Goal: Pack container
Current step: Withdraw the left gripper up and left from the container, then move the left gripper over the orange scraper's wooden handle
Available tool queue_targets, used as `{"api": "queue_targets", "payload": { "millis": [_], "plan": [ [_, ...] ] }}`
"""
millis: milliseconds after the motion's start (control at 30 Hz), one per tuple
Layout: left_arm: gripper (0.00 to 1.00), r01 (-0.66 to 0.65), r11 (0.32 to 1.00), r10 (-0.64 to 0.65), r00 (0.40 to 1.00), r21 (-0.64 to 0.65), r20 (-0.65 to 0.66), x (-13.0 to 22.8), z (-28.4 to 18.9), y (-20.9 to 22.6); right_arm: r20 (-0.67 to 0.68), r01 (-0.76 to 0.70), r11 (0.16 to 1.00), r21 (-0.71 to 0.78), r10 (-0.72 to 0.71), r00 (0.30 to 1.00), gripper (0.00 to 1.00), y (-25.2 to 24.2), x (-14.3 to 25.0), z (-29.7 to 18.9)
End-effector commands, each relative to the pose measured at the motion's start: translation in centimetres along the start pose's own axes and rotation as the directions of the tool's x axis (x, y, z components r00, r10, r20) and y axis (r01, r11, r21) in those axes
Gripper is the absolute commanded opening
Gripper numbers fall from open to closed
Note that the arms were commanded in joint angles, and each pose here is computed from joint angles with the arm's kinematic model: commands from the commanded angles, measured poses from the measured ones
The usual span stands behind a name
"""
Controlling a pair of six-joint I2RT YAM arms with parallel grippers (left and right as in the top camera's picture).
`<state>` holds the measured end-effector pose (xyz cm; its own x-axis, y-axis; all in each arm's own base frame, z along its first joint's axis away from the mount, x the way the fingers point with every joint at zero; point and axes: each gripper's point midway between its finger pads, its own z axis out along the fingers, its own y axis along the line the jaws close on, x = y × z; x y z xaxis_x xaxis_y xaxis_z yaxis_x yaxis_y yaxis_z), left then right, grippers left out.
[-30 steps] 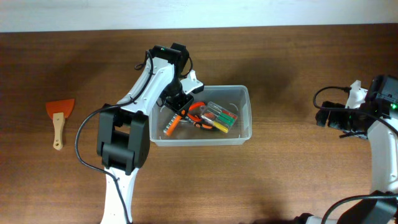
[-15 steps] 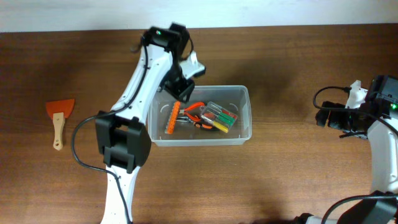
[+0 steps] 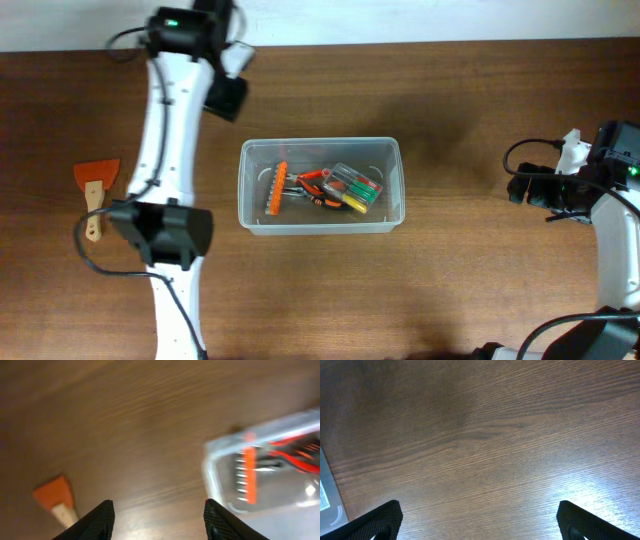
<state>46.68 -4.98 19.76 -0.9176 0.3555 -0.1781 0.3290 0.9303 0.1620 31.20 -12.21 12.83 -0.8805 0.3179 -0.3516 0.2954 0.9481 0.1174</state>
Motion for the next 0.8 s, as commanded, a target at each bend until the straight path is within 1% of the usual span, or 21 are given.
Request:
{"api": "queue_targets", "payload": {
  "millis": [0,100,200,233,333,367,400,433,633,767],
  "plan": [
    [0.60,0.188,0.981,-0.187,0.982,-0.052,0.022,1.2,-1.1,4.6,0.002,-0.011,1.000,-0.008,0.011,1.000,0.99,0.1,0.0,0.0],
    [0.60,0.292,0.955,-0.291,0.957,-0.052,0.014,2.4,-0.7,7.4,0.002,-0.011,1.000,-0.008,0.011,1.000,0.99,0.1,0.0,0.0],
    [0.60,0.366,0.931,-0.366,0.931,0.007,0.012,3.5,-0.4,9.5,0.002,-0.011,1.000,-0.008,0.011,1.000,0.98,0.1,0.0,0.0],
    [0.63,0.381,0.924,-0.382,0.924,0.016,0.012,3.8,-0.3,10.1,0.002,-0.011,1.000,-0.008,0.011,1.000,0.99,0.1,0.0,0.0],
    [0.67,0.422,0.906,-0.422,0.907,0.008,0.002,4.9,-0.1,11.9,0.002,-0.011,1.000,-0.008,0.011,1.000,0.99,0.1,0.0,0.0],
    [0.74,0.432,0.902,-0.432,0.902,0.006,-0.005,5.2,0.1,12.3,0.002,-0.011,1.000,-0.008,0.011,1.000,0.99,0.1,0.0,0.0],
    [0.84,0.441,0.898,-0.441,0.897,0.003,-0.013,5.6,0.3,12.6,0.002,-0.011,1.000,-0.008,0.011,1.000,0.99,0.1,0.0,0.0],
    [0.99,0.451,0.892,-0.451,0.892,0.002,-0.024,6.0,0.6,13.0,0.002,-0.011,1.000,-0.008,0.011,1.000,0.99,0.1,0.0,0.0],
    [0.99,0.504,0.864,-0.500,0.854,-0.010,-0.147,9.5,3.3,14.4,0.002,-0.011,1.000,-0.008,0.011,1.000,0.99,0.1,0.0,0.0],
    [0.99,0.546,0.837,-0.536,0.803,-0.039,-0.262,13.3,6.0,15.5,0.002,-0.011,1.000,-0.008,0.011,1.000,0.98,0.1,0.0,0.0]
  ]
}}
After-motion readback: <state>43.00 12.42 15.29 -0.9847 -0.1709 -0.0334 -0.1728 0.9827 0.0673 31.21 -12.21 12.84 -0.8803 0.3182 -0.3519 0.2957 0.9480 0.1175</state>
